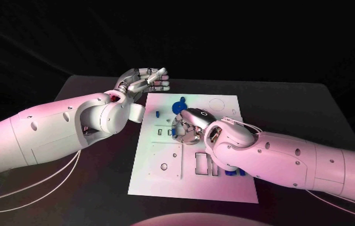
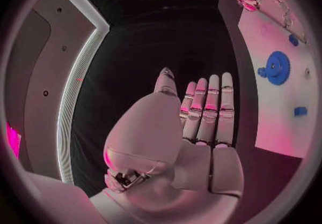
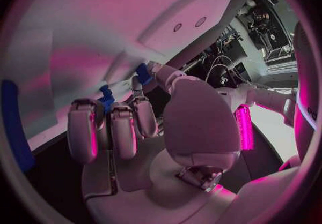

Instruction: Assemble the parts on the task board

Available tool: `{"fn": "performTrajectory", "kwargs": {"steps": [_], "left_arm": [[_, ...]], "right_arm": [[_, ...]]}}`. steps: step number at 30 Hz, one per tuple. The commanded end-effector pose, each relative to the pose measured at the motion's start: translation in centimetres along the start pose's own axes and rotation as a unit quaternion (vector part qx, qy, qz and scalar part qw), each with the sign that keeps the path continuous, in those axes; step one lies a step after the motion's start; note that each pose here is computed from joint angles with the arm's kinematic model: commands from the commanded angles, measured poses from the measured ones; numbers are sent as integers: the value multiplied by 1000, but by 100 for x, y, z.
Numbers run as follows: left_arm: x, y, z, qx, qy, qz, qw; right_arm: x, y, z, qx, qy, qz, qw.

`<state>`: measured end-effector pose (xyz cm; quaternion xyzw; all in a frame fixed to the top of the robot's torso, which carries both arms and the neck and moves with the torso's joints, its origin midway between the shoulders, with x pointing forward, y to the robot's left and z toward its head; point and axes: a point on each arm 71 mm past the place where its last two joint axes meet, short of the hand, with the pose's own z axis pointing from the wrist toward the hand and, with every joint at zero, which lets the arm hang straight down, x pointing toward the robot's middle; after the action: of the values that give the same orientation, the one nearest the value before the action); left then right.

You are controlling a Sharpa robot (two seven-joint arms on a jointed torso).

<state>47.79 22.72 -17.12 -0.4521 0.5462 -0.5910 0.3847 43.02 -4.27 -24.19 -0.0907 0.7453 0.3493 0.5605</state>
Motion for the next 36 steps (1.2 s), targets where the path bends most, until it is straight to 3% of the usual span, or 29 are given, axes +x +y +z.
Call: {"fn": "performTrajectory", "kwargs": {"steps": [1,18,24,31,36], "left_arm": [[18,-9,2,3,8,-5,1000],[17,-6,4,1,9,-5,1000],[14,-2,7,-1,9,-4,1000],[-11,40,17,-25,36,34,998],[-3,103,21,-57,78,114,989]], "right_arm": [[17,7,-4,0,6,-9,1000],[2,18,-6,-4,-5,-5,1000],[-39,17,-35,-8,-29,3,1000],[-225,5,-200,-27,-73,36,996],[-489,-38,-395,-53,-84,96,990]]}}
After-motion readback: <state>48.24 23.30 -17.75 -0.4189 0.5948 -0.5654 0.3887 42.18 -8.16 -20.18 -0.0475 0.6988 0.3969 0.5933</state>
